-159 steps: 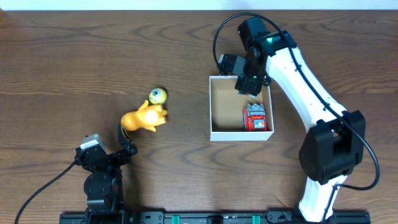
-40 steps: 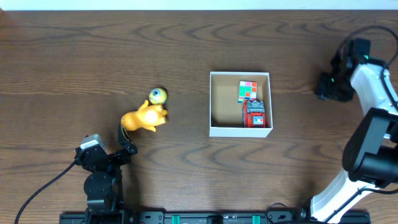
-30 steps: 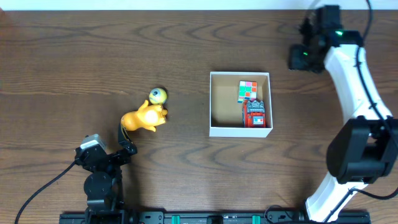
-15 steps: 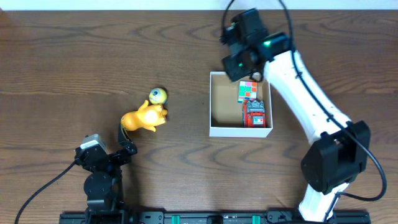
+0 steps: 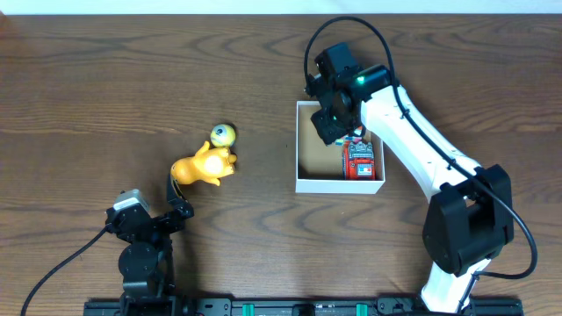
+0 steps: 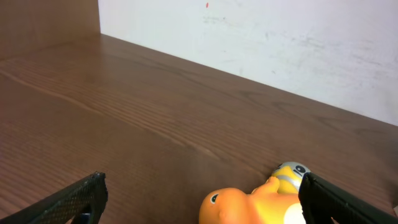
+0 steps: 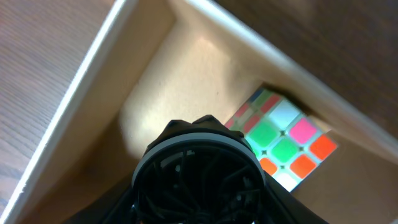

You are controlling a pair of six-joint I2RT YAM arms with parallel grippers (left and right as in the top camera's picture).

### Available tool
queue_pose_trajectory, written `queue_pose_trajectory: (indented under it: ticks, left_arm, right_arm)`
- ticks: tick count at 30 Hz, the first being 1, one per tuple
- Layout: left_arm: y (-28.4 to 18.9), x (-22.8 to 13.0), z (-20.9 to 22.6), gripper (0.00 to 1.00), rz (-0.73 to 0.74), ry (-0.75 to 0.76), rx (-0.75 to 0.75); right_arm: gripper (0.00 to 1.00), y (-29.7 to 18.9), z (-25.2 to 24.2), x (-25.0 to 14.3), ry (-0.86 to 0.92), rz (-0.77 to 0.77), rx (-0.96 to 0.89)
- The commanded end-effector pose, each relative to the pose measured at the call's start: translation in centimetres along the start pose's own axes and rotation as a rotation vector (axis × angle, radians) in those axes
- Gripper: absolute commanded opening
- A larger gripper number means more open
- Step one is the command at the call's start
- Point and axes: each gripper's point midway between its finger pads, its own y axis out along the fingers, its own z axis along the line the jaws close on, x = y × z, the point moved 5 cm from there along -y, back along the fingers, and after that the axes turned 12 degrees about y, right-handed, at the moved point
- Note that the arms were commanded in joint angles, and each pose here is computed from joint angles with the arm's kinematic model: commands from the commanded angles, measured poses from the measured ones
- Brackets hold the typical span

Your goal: Pack container

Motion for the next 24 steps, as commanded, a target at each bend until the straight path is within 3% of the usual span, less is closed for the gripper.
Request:
queue_pose_trajectory:
  ticks: [1, 12, 19, 24]
  left_arm:
    - [0.3, -1.2, 0.2, 0.98, 0.03, 0.023, 0.012]
    - [0.3, -1.2, 0.2, 0.98, 0.03, 0.023, 0.012]
    - [0.3, -1.2, 0.2, 0.98, 0.03, 0.023, 0.012]
    - [0.3, -1.2, 0.2, 0.98, 0.03, 0.023, 0.012]
  right_arm:
    - [0.38, 0.1, 0.5, -1.0, -0.016, 0.015, 0.004]
    - [0.42, 2.0, 0.5, -3.5, -0.009, 0.102, 0.023]
    - [0.66, 2.1, 0.4, -3.6, -0.008, 0.104, 0.022]
    - [0.73, 2.1, 0.2, -3.3, -0.007, 0.089, 0.009]
